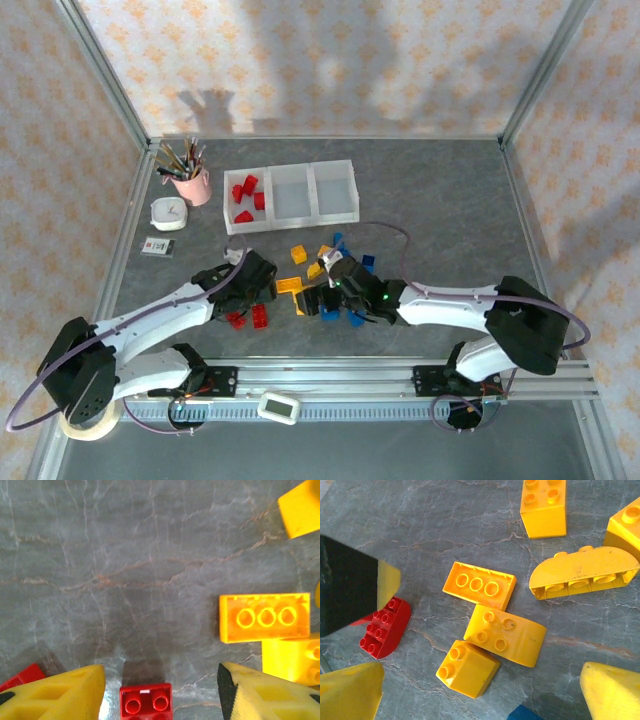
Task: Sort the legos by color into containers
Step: Pick up the lego from the middle-left of the table, then place the lego in the container, then pick up the lego from the bottom-left of the table.
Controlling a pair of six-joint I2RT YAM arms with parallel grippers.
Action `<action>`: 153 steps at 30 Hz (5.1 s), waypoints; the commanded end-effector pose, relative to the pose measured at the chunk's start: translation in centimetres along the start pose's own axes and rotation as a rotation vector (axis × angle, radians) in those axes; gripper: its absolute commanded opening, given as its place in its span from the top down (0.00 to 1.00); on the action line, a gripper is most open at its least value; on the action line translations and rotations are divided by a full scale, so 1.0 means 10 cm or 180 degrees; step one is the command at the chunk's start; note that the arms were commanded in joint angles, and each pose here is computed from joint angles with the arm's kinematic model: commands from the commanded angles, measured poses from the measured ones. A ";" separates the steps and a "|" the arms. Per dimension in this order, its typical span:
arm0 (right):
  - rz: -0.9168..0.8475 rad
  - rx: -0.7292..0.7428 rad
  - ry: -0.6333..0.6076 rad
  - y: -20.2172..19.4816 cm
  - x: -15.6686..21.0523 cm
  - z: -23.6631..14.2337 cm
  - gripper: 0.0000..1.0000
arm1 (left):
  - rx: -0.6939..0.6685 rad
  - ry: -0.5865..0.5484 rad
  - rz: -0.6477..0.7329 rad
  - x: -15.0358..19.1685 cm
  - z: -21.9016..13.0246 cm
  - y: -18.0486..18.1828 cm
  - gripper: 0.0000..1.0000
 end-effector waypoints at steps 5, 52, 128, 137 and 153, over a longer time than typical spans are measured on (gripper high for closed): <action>0.0055 0.0042 -0.0199 0.00 -0.10 -0.05 0.00 | -0.0157 0.0190 0.0059 0.19 0.12 0.07 0.39; 0.0409 0.0449 -0.0827 -0.43 -0.94 -0.18 0.00 | -0.0153 -0.1216 -0.0430 -1.93 0.02 -0.47 0.76; -0.0056 -0.0146 -0.0292 0.16 -0.09 0.12 0.00 | -0.0751 -0.0498 -0.1012 -0.04 0.04 0.77 0.23; -0.0064 -0.0144 -0.0285 0.17 -0.11 0.15 0.00 | -0.0741 -0.0537 -0.0974 -0.03 0.01 0.73 0.23; -0.0075 -0.0120 -0.0251 0.17 -0.11 0.17 0.00 | -0.0607 -0.0131 -0.0803 0.21 0.10 0.64 0.24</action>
Point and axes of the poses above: each hand's point on the last joint's axis, 136 mm out from that joint toward the fingers, its own z axis out along the fingers, its own y axis along the line the jaws close on, x = y × z, the point moved 6 cm from there along -z, back along the fingers, and after that the axes turned 10 degrees about -z, right-handed, at the moved point
